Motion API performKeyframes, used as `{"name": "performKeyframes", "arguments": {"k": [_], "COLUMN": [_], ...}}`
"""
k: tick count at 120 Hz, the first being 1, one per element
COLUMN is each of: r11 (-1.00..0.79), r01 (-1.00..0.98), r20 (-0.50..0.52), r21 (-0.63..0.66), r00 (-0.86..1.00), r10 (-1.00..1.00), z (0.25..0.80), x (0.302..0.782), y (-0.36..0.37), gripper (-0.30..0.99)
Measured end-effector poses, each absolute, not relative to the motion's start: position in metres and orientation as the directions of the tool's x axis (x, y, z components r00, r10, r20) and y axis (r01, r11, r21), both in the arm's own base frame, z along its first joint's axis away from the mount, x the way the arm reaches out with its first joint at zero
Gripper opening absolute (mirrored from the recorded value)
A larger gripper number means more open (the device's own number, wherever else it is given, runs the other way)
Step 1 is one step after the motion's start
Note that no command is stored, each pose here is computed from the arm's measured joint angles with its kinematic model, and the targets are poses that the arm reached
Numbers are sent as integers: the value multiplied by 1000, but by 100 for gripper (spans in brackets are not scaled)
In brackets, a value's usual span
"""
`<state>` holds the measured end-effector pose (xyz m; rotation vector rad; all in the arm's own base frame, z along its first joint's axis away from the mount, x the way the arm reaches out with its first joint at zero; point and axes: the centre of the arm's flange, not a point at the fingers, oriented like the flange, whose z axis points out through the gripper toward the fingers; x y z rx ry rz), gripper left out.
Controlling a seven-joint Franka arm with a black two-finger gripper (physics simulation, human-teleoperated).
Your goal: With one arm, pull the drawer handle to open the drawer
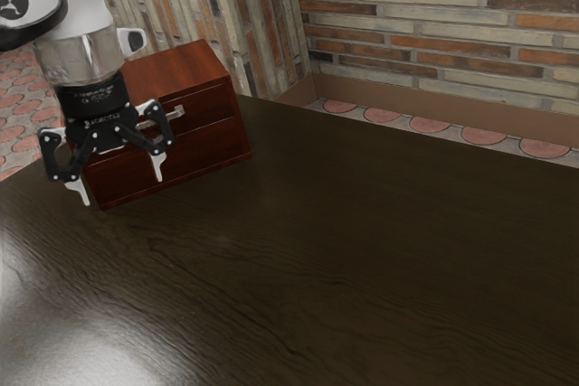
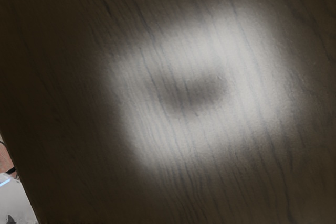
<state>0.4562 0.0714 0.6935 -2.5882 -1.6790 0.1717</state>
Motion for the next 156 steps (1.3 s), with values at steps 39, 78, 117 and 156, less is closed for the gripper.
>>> {"name": "performKeyframes", "arguments": {"k": [39,78,117,156], "r11": [-256,-608,-844,-919], "r01": [965,785,504,326], "r20": [64,193,245,232], "r21": [-55,-118,-184,-224], "r00": [259,619,855,933], "r10": [964,761,457,275], "z": [708,664,643,632], "x": [456,519,555,578], "y": [35,97,140,195], "gripper": [69,69,69,69]}}
